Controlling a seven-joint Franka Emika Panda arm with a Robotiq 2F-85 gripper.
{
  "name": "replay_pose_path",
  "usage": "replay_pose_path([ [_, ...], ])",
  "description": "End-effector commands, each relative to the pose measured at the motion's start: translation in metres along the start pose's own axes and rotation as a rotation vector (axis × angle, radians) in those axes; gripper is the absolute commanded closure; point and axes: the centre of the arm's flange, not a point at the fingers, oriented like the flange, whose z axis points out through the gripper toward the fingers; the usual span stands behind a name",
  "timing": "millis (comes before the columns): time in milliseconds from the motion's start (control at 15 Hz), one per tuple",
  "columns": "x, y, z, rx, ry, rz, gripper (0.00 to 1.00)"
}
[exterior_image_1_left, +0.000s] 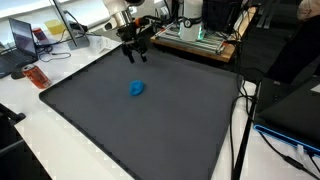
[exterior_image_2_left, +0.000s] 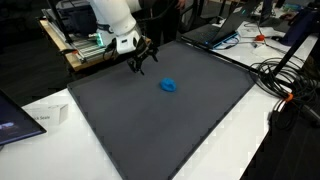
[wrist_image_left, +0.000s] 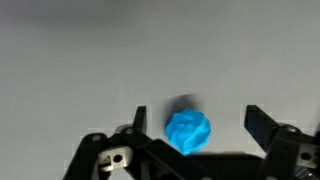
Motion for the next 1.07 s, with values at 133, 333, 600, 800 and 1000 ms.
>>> replay_pose_path([
  [133,-0.054,-0.059,-0.036,-0.063,0.22,-0.02,0.0],
  [333,-0.056,-0.087,-0.045,-0.115,0.318,0.006,0.0],
  [600,-0.044,-0.125,-0.043,-0.212,0.334,0.032,0.0],
  [800,-0.043,-0.124,-0.031,-0.2,0.328,0.009,0.0],
  [1000,-0.046,-0.133,-0.018,-0.22,0.31,0.009,0.0],
])
